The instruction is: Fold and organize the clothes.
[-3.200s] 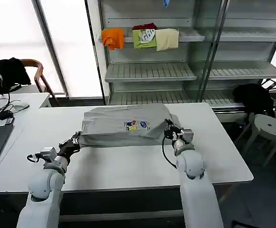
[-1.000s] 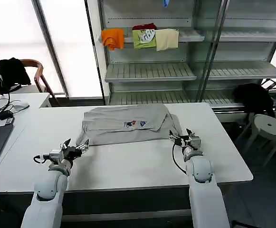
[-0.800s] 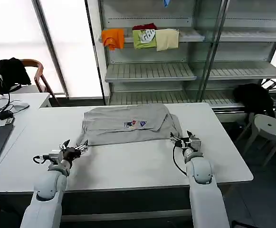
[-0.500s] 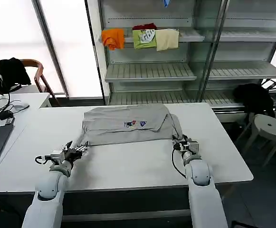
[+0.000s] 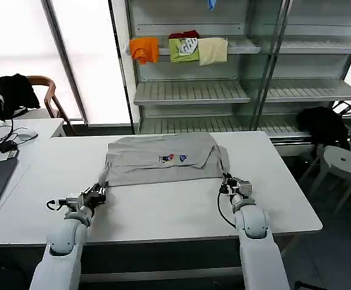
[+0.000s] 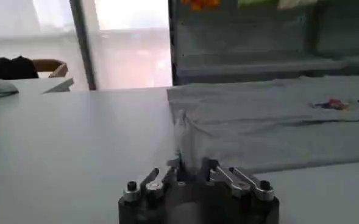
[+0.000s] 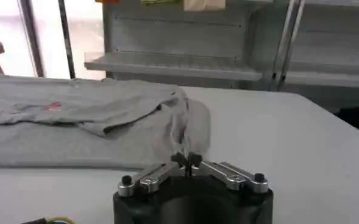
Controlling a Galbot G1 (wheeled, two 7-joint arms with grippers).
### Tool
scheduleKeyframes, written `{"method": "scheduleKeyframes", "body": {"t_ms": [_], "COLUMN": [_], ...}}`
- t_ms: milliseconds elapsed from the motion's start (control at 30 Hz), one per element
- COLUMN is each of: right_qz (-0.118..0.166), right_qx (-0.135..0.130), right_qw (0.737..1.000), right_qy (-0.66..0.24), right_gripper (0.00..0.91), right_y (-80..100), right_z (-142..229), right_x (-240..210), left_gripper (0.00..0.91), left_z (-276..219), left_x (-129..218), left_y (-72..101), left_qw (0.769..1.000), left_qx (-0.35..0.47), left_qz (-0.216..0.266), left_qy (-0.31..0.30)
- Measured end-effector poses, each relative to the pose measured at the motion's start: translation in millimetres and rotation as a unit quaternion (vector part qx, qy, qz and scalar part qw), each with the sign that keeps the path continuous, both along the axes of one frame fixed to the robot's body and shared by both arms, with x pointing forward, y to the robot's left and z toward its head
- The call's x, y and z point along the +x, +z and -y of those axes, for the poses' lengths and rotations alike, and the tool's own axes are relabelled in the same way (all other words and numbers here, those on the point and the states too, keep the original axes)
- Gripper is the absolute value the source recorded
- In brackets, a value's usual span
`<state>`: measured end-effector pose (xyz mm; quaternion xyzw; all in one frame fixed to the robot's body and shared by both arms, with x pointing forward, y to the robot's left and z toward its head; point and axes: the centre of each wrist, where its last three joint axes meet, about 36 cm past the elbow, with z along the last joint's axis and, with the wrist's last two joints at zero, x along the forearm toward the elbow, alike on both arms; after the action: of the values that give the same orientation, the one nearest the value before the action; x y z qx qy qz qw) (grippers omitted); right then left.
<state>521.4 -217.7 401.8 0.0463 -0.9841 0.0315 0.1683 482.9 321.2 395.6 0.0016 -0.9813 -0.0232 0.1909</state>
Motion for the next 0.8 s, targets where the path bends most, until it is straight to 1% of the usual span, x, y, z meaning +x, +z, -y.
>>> {"method": "scheduleKeyframes", "body": {"t_ms": [267,533,600,800], "right_qz": [0.001,0.003,0.004,0.012], "right_qx": [0.012,0.022,0.021,0.012], "right_qw": [1.000,1.000,1.000,1.000], "right_qy": [-0.002,-0.008,-0.008,-0.004], "right_gripper": [0.000,0.000,0.000,0.000], "right_y": [3.4,15.7,19.5,32.6], "right_z": [3.3,8.0,8.0,6.2], "right_x": [-13.7,-38.1,-47.7,-80.0], "left_gripper": [0.000,0.000,0.000,0.000], "left_z": [0.9,-0.6,-1.5,-6.2], "left_x": [-2.8,-14.6,-20.2,-45.4], "left_y": [-0.8,0.9,4.4,22.7], "left_qw": [1.000,1.000,1.000,1.000], "left_qx": [0.007,0.009,0.008,0.004], "left_qz": [0.009,0.014,0.016,0.026], "left_qy": [-0.003,0.000,0.000,-0.007]}}
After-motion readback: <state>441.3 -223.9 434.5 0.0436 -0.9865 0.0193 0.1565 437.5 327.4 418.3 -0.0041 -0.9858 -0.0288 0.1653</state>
